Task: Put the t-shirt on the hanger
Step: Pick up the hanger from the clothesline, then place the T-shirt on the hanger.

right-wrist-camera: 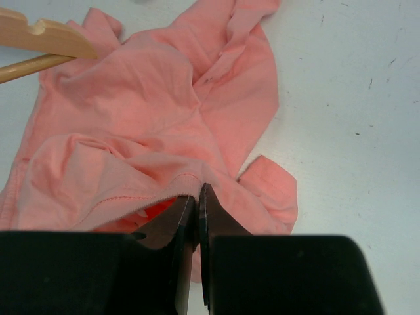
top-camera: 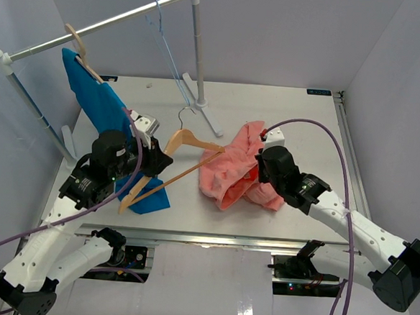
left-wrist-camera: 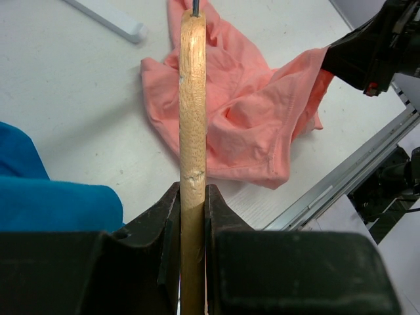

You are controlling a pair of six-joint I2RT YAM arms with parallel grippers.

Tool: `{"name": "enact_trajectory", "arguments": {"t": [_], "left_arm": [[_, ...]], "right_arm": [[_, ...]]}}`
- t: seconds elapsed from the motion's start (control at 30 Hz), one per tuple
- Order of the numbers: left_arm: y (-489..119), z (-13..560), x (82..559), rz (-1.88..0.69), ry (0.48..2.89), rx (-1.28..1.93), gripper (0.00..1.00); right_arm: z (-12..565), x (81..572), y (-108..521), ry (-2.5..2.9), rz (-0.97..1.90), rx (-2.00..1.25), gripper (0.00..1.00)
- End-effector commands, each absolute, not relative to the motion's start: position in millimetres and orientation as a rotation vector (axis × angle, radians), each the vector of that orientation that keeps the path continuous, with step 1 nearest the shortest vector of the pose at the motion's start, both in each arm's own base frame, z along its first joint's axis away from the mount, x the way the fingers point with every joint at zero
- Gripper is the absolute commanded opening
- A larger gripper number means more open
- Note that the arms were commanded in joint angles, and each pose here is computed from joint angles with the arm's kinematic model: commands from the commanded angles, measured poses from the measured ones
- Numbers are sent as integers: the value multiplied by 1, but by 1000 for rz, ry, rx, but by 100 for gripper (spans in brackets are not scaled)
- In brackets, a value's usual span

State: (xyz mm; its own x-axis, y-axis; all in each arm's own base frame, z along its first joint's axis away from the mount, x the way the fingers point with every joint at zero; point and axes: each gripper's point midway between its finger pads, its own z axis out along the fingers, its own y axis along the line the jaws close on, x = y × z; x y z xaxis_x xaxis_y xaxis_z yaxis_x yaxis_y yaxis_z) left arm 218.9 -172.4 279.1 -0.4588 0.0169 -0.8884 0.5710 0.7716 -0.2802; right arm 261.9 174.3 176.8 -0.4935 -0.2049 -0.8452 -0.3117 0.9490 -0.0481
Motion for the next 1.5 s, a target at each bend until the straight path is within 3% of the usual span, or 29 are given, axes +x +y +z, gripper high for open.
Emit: {"name": "enact_trajectory", "arguments": {"t": [0.0, 0.27, 0.63, 1.47], "left_arm": [[-165, 326, 206, -710, 1833, 423, 0], [-178, 365, 162, -892, 1722, 558, 0], [-182, 354, 141, -972, 1714, 627, 0], [-200, 305, 175, -989, 1822, 591, 0]], "right_arm": [[206, 278, 183, 2069, 151, -290, 8], [214, 292, 200, 2088, 161, -303, 8], [212, 294, 201, 2103, 159, -306, 8], [218, 300, 216, 2112, 207, -357, 8]]}}
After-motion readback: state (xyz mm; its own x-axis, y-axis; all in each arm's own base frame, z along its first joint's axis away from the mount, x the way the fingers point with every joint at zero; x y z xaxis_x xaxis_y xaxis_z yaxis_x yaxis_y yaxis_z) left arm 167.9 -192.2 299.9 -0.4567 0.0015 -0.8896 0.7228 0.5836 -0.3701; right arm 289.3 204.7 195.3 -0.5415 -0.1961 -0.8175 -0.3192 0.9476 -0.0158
